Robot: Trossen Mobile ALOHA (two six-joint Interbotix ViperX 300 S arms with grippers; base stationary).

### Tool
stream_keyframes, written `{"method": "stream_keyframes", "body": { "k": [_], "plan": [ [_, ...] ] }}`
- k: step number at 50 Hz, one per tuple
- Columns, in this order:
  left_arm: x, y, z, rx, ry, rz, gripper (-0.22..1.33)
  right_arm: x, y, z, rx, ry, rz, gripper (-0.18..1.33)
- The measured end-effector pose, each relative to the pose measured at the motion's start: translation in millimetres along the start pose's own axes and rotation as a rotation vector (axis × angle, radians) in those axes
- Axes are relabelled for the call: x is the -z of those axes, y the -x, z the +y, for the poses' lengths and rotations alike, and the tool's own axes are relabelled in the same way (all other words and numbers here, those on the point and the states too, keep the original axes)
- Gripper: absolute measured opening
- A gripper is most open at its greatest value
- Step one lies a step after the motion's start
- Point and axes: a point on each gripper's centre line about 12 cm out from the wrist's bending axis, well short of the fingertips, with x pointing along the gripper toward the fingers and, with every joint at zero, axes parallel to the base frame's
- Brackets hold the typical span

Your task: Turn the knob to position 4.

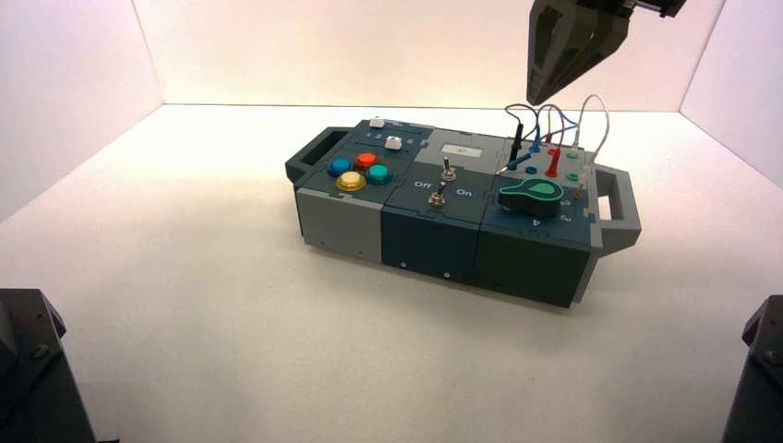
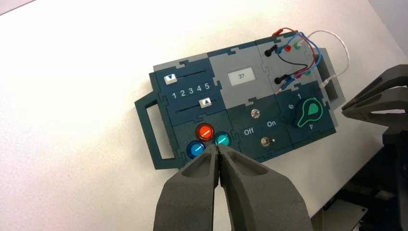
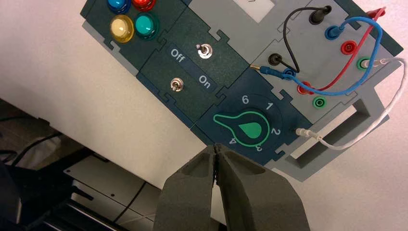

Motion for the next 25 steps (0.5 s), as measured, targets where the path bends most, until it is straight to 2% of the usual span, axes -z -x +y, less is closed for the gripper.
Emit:
{"method": "stream_keyframes", "body": {
  "k": [19,25],
  "plan": [
    [0.0,0.0,-0.1,0.001,0.002,0.000,-0.11,0.3,-1.2,-0.2,0.001,0.002,0.008,-0.13],
    [1.0,-0.7,-0.2,0.003,0.003,0.004,-0.11,0.1,-13.0,-1.9,0.009,0.006,0.053,-0.13]
  ]
}}
